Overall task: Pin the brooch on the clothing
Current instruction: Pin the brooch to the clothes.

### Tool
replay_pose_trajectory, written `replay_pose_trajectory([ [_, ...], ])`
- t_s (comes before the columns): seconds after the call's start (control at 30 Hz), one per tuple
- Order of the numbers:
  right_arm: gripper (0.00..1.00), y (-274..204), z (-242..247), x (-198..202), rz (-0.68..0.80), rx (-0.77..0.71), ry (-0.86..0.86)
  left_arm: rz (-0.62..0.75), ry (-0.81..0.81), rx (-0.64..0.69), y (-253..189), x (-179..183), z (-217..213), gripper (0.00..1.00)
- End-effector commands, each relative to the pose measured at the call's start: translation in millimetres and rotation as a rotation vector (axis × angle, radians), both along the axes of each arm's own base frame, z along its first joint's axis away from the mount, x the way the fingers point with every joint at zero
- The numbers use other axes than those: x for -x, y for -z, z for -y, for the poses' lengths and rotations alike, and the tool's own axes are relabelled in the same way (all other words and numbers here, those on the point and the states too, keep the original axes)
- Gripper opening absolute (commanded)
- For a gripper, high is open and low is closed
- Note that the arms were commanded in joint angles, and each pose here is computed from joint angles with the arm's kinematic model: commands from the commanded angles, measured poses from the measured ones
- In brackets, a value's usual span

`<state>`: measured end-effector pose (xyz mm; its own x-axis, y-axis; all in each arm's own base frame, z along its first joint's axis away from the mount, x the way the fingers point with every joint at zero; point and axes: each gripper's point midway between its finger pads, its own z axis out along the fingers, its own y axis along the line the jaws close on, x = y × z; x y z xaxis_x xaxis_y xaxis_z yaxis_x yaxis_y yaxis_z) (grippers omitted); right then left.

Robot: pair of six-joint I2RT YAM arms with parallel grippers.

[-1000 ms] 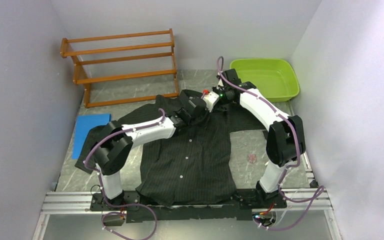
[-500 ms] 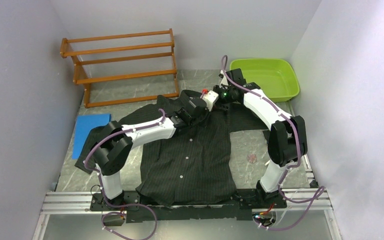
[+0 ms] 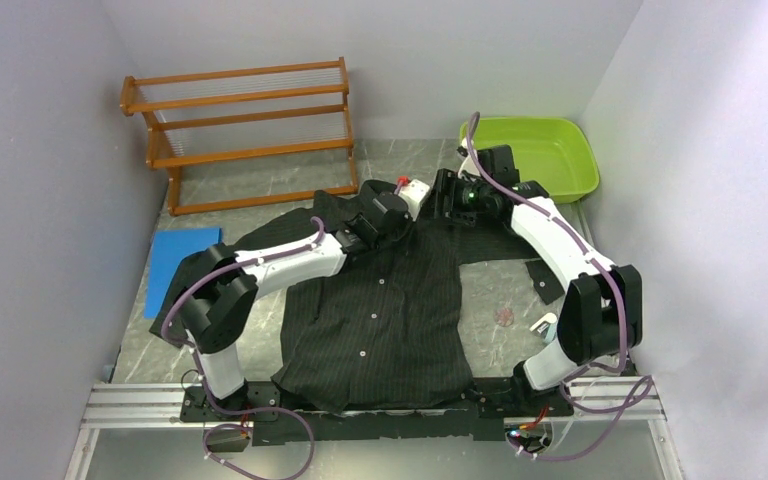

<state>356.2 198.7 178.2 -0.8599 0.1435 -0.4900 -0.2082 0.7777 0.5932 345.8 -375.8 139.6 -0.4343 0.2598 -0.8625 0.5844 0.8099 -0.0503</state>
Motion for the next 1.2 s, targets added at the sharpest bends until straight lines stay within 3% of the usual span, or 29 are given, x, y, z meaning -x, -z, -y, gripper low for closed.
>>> replay_pose_trajectory([
  [0.0,0.68,-19.9,7.8,-0.4,0.140,-0.029,-0.028,-0.013,0.045,0.104,-39.8,11.3,5.9,0.03],
  [0.33,0.70,-56.9,8.4,24.2,0.432,-0.132,-0.072,-0.142,0.105,0.203,-60.3,32.2,8.9,0.03],
  [0.6,0.70,-60.3,8.3,37.7,0.533,-0.136,-0.129,-0.215,0.135,0.328,-80.6,37.5,5.9,0.03],
  [0.8,0.62,-61.0,10.1,43.9,0.581,-0.146,-0.133,-0.247,0.194,0.455,-98.2,40.8,1.5,0.03],
  [1.03,0.46,-63.1,10.7,49.6,0.615,-0.172,-0.130,-0.277,0.246,0.521,-109.1,42.3,0.4,0.03],
  [1.17,0.42,-58.6,4.9,48.5,0.589,-0.190,-0.162,-0.286,0.279,0.553,-115.6,46.2,0.9,0.03],
])
